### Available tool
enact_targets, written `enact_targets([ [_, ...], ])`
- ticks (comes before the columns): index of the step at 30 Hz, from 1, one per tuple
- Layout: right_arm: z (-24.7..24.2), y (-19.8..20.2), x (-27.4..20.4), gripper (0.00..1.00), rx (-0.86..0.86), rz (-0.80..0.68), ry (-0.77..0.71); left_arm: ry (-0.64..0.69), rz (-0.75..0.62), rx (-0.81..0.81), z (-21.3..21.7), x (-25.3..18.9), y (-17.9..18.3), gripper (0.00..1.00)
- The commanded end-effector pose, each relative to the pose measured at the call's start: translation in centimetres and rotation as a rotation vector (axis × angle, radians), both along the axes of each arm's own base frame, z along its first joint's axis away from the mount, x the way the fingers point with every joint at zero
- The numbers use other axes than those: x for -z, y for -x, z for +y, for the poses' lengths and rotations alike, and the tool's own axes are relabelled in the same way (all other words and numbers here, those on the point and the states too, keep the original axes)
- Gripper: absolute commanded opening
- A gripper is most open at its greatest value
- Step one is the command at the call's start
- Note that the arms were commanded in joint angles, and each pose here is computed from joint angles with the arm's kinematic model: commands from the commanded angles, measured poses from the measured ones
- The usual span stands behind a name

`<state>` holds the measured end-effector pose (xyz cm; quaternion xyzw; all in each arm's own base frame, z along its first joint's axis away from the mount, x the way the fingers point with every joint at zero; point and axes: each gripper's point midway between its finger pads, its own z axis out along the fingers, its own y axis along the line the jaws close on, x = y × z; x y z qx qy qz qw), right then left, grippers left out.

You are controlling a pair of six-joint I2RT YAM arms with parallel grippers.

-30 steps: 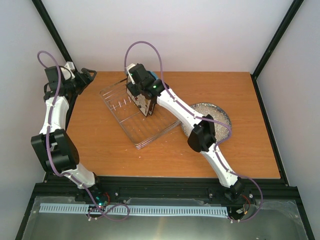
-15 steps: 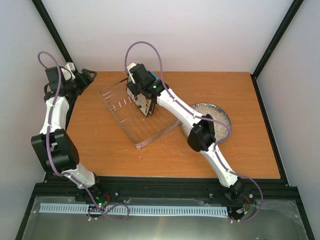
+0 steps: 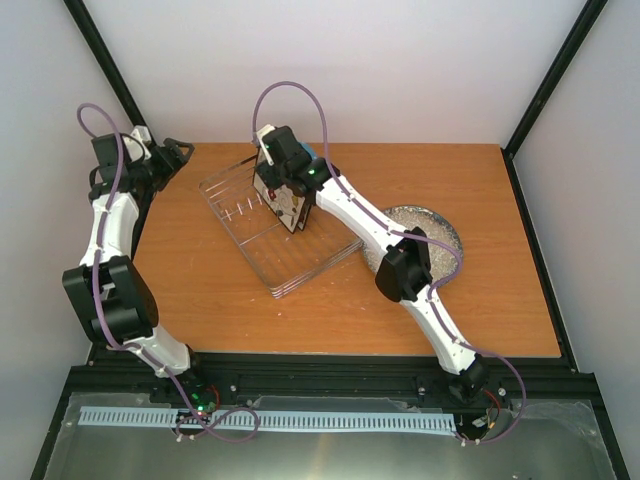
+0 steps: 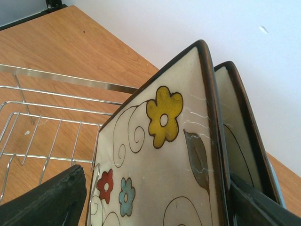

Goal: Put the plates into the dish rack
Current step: Insert the plate into the dish rack.

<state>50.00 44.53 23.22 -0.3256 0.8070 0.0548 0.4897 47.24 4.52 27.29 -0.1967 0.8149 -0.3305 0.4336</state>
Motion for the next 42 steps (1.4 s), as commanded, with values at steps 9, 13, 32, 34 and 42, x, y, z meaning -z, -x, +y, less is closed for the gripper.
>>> enact_targets([
  [9,0.7,0.5,4.8,0.79,-0.035,0.087,0.054,0.002,-0.026,0.006,0.2,-0.5,-1.0,0.93],
  [13,0.1,-0.1,4.5,0.79,-0.003,0.065,0.063,0.004,-0.027,0.006,0.3,-0.5,-1.2,0.93],
  [32,-2.3,-1.2,-2.4,0.80,0.091,-0.108,0.079,0.030,-0.021,0.017,0.2,0.3,-1.8,0.93],
  [34,-2.8,-1.3,-3.2,0.80,0.104,-0.129,0.086,0.033,-0.022,0.019,0.2,0.4,-1.8,0.93],
  [42,-4.0,-0.7,-7.8,0.80,0.146,-0.216,0.076,0.036,-0.024,0.025,0.0,0.5,-1.4,0.93],
])
